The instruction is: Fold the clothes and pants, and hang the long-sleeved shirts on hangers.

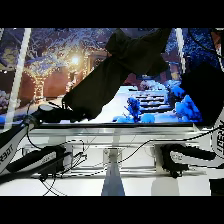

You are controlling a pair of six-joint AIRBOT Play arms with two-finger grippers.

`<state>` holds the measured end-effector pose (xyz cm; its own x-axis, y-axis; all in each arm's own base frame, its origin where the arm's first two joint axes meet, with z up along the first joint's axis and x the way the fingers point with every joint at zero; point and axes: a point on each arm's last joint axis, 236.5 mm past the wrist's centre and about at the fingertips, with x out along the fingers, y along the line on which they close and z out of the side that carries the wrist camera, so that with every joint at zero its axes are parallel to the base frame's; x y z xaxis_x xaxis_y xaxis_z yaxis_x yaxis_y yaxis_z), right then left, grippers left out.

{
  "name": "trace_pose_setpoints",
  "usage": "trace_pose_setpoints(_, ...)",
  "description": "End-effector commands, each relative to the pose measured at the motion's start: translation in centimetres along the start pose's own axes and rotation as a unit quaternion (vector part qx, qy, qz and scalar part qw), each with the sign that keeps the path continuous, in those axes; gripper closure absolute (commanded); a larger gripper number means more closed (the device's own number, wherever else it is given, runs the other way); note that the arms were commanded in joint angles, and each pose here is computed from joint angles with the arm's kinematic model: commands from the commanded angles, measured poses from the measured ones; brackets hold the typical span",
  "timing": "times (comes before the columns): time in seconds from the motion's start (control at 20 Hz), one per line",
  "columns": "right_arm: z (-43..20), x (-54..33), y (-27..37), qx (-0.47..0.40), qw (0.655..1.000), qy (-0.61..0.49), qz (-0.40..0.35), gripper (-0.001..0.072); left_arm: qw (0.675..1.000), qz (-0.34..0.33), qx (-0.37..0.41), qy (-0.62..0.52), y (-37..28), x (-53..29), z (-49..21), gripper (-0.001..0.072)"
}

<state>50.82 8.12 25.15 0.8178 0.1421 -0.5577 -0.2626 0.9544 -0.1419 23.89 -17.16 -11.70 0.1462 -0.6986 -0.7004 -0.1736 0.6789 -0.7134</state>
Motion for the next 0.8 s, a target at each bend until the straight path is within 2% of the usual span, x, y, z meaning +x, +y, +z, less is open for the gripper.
trace_pose_setpoints(0.0, 2.0, -0.1, -1.5, -0.013, 0.999, -0.041, -0.032, 0.0679, 0.996, -0.045, 0.033, -0.073, -4.7, -3.0, 7.1, 0.0689)
trace_pose_setpoints(0.15, 5.0, -0.8, -3.5, -0.027, 0.992, -0.105, -0.071, 0.0679, 0.971, -0.071, 0.052, -0.224, -9.3, -12.7, 18.6, 0.069)
trace_pose_setpoints(0.3, 6.3, -2.4, -7.8, 0.019, 0.984, -0.138, -0.11, 0.0679, 0.911, -0.079, 0.082, -0.396, -13.3, -28.2, 27.2, 0.0691)
trace_pose_setpoints(0.4, 5.6, -3.9, -11.7, 0.031, 0.98, -0.131, -0.145, 0.0678, 0.862, -0.06, 0.115, -0.49, -15.0, -38.3, 29.2, 0.0691)
trace_pose_setpoints(0.55, 1.2, -6.8, -16.3, 0.071, 0.979, -0.062, -0.181, 0.0679, 0.807, 0.002, 0.127, -0.577, -13.0, -48.8, 29.0, 0.069)
trace_pose_setpoints(0.65, -2.2, -8.2, -16.9, 0.098, 0.979, -0.002, -0.181, 0.068, 0.796, 0.026, 0.108, -0.595, -10.2, -51.6, 28.3, 0.069)
trace_pose_setpoints(0.75, -5.3, -8.5, -15.9, 0.137, 0.977, 0.042, -0.161, 0.0679, 0.82, 0.07, 0.1, -0.559, -6.8, -50.6, 27.4, 0.0689)
